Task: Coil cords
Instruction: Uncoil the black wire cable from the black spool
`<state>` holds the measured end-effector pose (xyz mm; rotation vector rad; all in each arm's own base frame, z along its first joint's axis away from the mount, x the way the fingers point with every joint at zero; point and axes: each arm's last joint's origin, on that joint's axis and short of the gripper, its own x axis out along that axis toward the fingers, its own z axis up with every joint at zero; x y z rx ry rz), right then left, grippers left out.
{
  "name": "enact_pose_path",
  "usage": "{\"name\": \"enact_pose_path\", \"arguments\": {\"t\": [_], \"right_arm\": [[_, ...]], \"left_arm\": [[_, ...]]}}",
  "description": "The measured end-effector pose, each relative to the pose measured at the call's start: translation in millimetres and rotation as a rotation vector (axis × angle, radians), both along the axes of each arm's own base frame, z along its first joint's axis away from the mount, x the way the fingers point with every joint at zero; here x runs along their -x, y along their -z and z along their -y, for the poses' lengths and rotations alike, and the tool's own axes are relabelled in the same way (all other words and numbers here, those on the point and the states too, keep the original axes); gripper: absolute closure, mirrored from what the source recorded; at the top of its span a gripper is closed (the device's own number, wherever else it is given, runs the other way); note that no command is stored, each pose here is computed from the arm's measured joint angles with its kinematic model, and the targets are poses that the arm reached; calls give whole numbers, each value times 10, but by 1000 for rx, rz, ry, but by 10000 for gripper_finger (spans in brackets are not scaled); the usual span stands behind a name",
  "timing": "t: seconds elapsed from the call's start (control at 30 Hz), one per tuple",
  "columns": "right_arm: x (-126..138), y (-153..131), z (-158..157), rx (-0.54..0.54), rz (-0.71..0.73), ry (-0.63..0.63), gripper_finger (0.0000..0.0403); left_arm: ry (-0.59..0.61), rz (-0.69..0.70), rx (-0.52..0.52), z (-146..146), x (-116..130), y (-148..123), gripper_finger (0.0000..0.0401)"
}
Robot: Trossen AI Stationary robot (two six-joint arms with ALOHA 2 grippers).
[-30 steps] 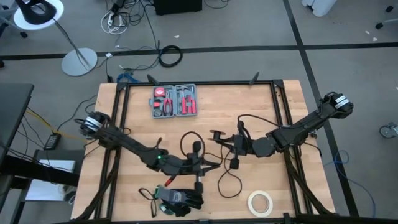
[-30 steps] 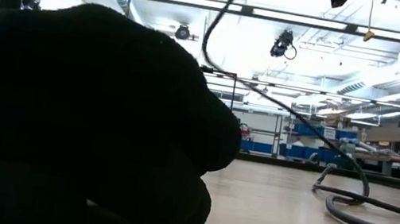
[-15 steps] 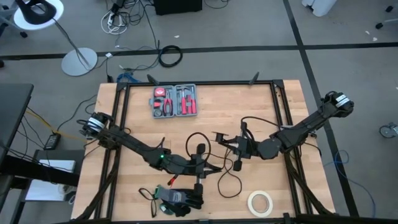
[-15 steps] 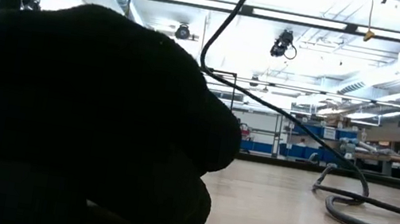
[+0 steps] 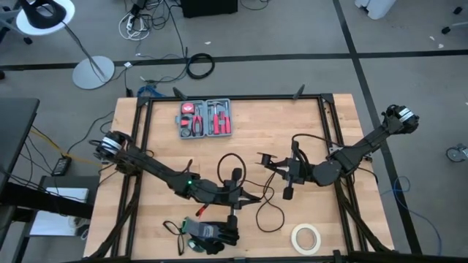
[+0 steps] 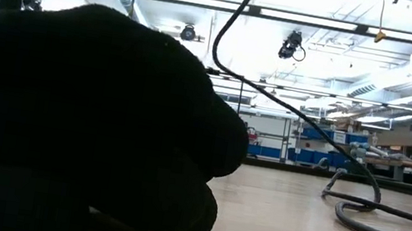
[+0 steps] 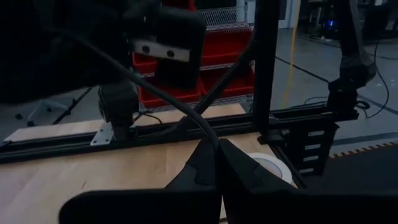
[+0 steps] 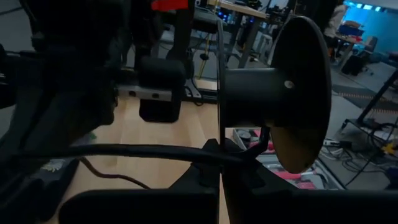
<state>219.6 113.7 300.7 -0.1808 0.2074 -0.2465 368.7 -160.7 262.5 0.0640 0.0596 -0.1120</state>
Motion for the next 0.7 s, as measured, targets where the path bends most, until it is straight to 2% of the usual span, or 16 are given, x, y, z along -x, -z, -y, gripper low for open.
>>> {"name": "enact_pose_path", "arguments": {"t": [0.17,0.4,0.5,0.7], "right_arm": [[2,8,0,1,-7,-2,403],[5,18,-20,-24,-17,-46,403],[32,42,-54,-30,-37,-60,403],[85,79,-139,-40,-76,-137,403]], "left_arm": [[-60,22,-46,40,65,-78,378],[-195,27,-101,53,113,-109,265],[-204,38,-136,38,134,-161,231],[-241,51,-112,-10,211,-305,219]]}}
